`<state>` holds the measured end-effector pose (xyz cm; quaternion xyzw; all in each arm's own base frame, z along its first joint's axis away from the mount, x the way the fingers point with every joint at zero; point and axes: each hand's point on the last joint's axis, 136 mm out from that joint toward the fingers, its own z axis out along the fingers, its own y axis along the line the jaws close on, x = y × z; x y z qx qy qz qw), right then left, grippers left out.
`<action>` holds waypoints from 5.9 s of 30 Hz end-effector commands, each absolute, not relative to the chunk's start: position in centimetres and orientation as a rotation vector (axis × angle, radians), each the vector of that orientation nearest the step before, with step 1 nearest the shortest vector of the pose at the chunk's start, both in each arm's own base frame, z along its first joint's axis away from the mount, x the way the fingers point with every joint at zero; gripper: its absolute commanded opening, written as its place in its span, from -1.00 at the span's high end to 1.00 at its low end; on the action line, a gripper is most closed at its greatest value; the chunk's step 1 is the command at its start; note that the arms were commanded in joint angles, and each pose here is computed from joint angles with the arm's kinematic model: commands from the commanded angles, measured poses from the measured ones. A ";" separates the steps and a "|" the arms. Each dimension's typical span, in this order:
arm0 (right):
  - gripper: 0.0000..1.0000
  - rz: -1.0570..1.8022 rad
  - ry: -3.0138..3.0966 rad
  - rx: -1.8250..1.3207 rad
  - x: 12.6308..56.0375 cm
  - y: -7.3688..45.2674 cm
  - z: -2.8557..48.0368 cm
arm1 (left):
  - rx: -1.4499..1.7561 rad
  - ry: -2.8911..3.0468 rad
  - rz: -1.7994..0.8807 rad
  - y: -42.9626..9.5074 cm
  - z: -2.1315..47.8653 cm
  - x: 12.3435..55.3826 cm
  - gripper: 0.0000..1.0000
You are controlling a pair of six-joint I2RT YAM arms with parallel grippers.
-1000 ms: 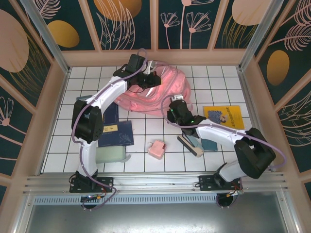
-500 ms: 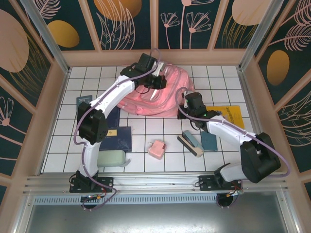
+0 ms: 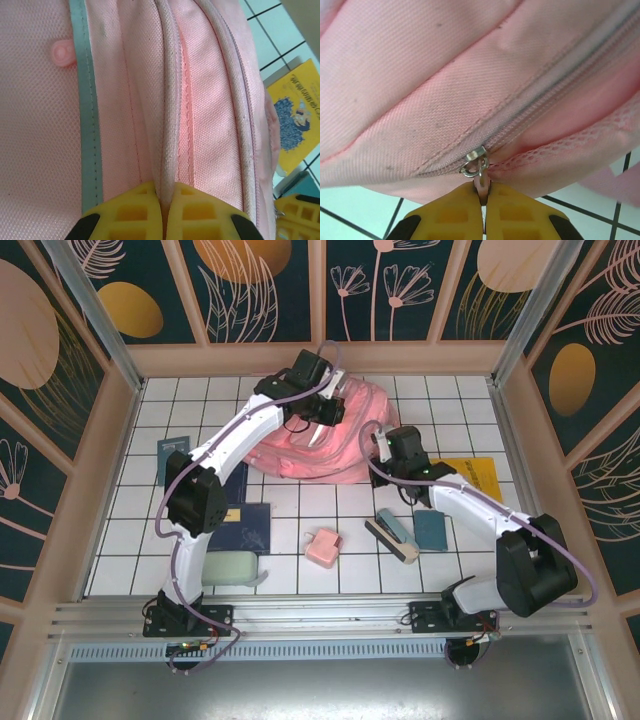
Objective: Pack the student bag
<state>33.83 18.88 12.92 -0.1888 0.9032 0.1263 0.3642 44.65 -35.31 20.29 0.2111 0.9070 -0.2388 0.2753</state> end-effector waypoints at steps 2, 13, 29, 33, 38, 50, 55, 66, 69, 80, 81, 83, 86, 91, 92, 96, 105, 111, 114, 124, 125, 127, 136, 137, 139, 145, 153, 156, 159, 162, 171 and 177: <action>0.83 0.290 2.182 -0.786 32.2 20.7 14.8 | 0.566 2.396 -0.526 -34.2 22.0 45.8 1.00; 0.83 0.281 2.078 -1.006 30.6 21.1 14.9 | 0.546 2.322 -0.574 -32.6 24.2 46.4 1.00; 1.00 0.149 2.082 -0.670 37.7 15.5 18.5 | 0.717 2.304 -0.612 -35.9 23.2 42.7 1.00; 1.00 0.086 2.096 -0.526 39.4 12.4 19.2 | 0.731 2.285 -0.606 -36.0 23.8 42.4 1.00; 1.00 0.044 2.077 -0.415 40.7 9.9 20.1 | 0.772 2.233 -0.649 -36.8 25.3 41.4 1.00; 1.00 0.291 2.067 -0.401 40.3 11.7 21.5 | 0.785 2.201 -0.540 -36.6 26.0 41.0 1.00; 0.83 0.322 2.128 -0.488 35.6 13.7 20.0 | 0.780 2.199 -0.481 -35.4 26.3 41.1 1.00; 0.17 0.321 2.187 -0.821 28.2 17.6 18.8 | 0.881 2.067 -0.378 -32.8 26.3 39.1 1.00; 0.15 0.349 2.231 -0.873 27.1 18.9 16.8 | 0.873 2.059 -0.368 -32.7 26.7 39.2 1.00; 0.08 0.149 2.252 -0.853 27.6 18.3 14.6 | 0.870 2.066 -0.388 -33.2 26.3 39.4 1.00; 0.07 0.129 2.241 -0.845 27.8 18.0 14.8 | 0.869 2.067 -0.389 -33.2 26.3 39.5 1.00; 0.07 0.117 2.230 -0.851 27.7 17.8 14.7 | 0.872 2.066 -0.394 -33.3 26.3 39.4 1.00; 0.07 0.105 2.259 -0.870 27.6 17.8 13.6 | 0.869 2.065 -0.396 -33.3 26.3 39.4 1.00; 0.22 0.085 2.259 -0.841 28.4 17.6 13.2 | 0.874 2.063 -0.402 -33.2 26.4 39.2 1.00; 0.27 0.085 2.255 -0.829 28.6 17.5 13.4 | 0.877 2.058 -0.404 -33.3 26.5 39.2 1.00; 0.50 0.148 2.236 -0.802 29.4 18.1 14.2 | 0.884 2.045 -0.422 -33.3 26.8 38.9 1.00; 0.81 0.184 2.246 -0.831 29.9 19.1 14.2 | 0.895 2.051 -0.460 -33.8 26.5 38.6 1.00; 1.00 0.174 2.247 -0.779 30.1 18.0 15.3 | 0.894 2.048 -0.442 -33.6 26.3 38.7 1.00; 1.00 0.139 2.256 -0.695 30.7 16.0 16.0 | 0.892 2.045 -0.423 -33.3 26.4 38.7 1.00; 1.00 0.220 2.230 -0.631 31.0 14.8 17.8 | 0.896 2.036 -0.412 -33.1 26.3 38.6 1.00; 0.98 0.293 2.220 -0.672 30.5 15.9 17.9 | 0.897 2.034 -0.418 -33.2 26.4 38.5 1.00; 0.70 0.396 2.194 -0.734 29.5 17.7 18.2 | 0.901 2.033 -0.427 -33.3 26.4 38.5 1.00; 0.07 0.380 2.220 -0.815 30.1 19.2 16.7 | 0.917 2.006 -0.465 -33.4 27.6 37.7 1.00; 0.07 0.361 2.227 -0.821 30.3 19.3 16.4 | 0.915 2.001 -0.466 -33.4 27.8 37.7 1.00; 0.06 0.315 2.240 -0.825 30.8 19.1 15.8 | 0.915 1.997 -0.471 -33.3 28.1 37.6 1.00; 0.10 0.303 2.248 -0.872 31.1 19.6 14.8 | 0.917 1.993 -0.475 -33.3 28.1 37.5 1.00; 0.79 0.312 2.201 -0.946 30.8 21.1 14.8 | 0.920 2.000 -0.495 -33.6 27.9 37.4 1.00; 1.00 0.315 2.181 -0.946 30.5 21.1 15.3 | 0.918 2.002 -0.488 -33.5 27.7 37.5 1.00; 1.00 0.328 2.155 -0.944 30.0 20.9 16.0 | 0.918 2.001 -0.484 -33.6 27.6 37.5 1.00; 1.00 0.370 2.112 -0.962 29.0 21.1 16.9 | 0.918 2.004 -0.486 -33.6 27.5 37.5 1.00; 1.00 0.369 2.135 -0.949 29.2 21.1 16.0 | 0.920 1.998 -0.499 -33.7 27.7 37.4 1.00; 0.94 0.331 2.171 -0.924 30.4 21.1 15.0 | 0.919 1.994 -0.507 -33.7 27.9 37.2 1.00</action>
